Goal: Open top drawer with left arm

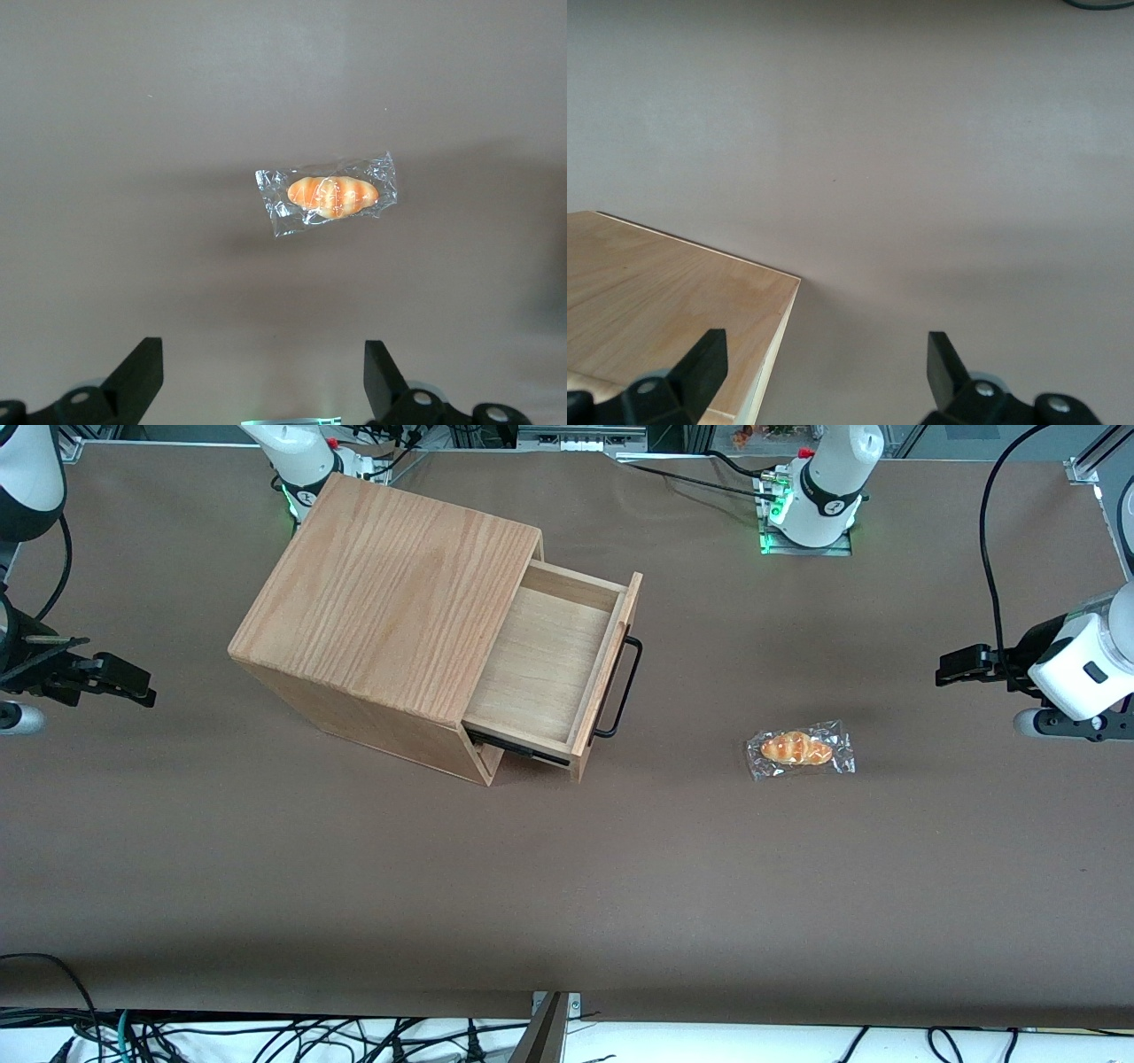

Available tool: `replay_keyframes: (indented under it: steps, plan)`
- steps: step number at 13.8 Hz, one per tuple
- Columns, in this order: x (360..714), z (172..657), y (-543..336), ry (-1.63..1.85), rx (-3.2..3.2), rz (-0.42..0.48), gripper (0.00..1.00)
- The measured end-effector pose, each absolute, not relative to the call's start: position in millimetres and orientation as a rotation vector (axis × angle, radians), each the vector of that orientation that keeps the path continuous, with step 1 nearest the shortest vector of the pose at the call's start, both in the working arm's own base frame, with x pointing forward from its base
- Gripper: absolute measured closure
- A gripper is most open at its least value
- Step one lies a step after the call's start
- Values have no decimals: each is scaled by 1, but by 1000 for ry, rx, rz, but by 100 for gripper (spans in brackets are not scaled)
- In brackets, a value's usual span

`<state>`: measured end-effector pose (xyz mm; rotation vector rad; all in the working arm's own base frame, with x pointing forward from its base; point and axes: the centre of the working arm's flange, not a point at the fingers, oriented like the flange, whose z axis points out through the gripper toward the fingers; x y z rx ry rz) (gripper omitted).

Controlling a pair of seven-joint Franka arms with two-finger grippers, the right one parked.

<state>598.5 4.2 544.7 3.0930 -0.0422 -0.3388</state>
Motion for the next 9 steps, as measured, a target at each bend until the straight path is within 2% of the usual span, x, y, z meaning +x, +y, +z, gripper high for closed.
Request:
replay_keyframes:
  steps: [3, 6, 9]
  plan:
    - [600, 541, 4, -42, 3093, -343, 0]
    - [608, 542, 5, -40, 3103, -270, 0]
    - [610, 540, 5, -40, 3104, -257, 0]
